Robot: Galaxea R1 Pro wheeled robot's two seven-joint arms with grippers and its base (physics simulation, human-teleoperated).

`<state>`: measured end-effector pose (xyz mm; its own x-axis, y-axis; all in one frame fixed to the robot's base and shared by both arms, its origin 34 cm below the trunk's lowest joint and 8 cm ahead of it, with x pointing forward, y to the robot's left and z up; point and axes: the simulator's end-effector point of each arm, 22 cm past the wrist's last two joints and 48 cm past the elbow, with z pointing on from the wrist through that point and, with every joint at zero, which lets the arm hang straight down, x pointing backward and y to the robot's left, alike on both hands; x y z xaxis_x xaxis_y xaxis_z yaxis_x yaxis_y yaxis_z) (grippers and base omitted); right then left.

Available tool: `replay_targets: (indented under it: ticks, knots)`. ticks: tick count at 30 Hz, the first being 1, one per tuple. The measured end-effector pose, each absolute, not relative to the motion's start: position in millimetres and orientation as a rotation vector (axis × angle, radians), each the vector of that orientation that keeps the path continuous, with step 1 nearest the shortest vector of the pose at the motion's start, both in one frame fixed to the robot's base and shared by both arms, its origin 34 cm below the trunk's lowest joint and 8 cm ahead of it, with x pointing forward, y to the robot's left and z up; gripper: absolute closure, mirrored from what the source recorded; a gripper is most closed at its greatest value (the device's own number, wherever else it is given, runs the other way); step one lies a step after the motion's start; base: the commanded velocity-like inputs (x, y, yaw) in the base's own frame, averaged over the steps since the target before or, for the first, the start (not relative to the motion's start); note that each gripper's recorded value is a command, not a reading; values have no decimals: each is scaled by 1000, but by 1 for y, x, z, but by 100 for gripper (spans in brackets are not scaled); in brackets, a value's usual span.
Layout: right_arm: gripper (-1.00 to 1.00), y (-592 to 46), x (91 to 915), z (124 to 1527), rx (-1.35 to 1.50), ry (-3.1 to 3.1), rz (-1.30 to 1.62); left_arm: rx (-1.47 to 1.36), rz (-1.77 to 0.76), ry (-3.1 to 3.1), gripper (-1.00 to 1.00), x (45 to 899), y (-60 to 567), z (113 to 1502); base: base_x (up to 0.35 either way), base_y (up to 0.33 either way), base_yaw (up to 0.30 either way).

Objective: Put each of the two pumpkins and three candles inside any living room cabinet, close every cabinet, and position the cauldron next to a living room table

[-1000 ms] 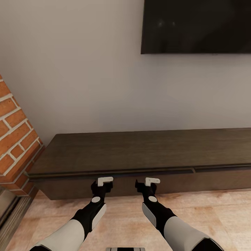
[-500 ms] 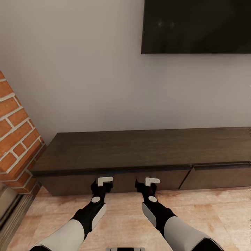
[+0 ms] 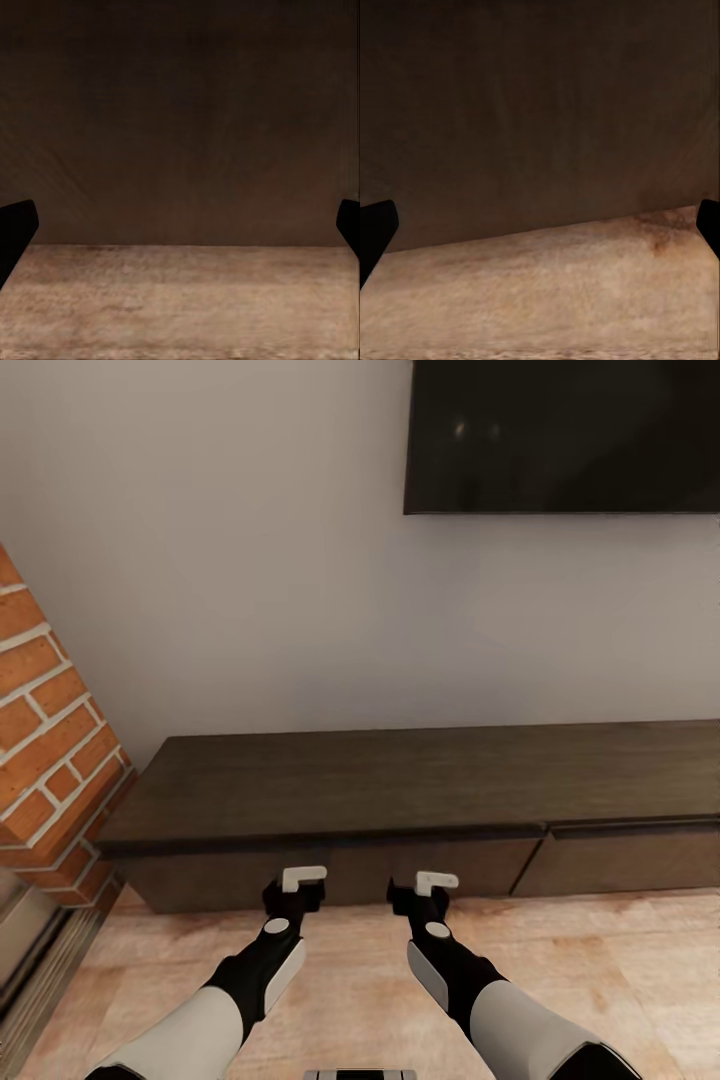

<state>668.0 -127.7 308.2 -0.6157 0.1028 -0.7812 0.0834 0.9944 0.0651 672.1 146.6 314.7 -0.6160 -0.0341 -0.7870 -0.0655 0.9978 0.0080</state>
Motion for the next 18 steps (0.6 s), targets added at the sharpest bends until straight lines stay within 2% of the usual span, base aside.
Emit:
replay_targets:
  ticks: [6,10,18]
  knots:
    - [-100,-125,650,288,93,2377,19,-11,18,2338,-100,681,130,332,-214,0,0]
    - [-100,-124,640,279,78,2456,15,36,11,2449,-100,674,123,336,-37,0,0]
    - [-100,-114,639,292,33,2539,32,-43,-48,2619,-100,656,130,344,-3,0,0]
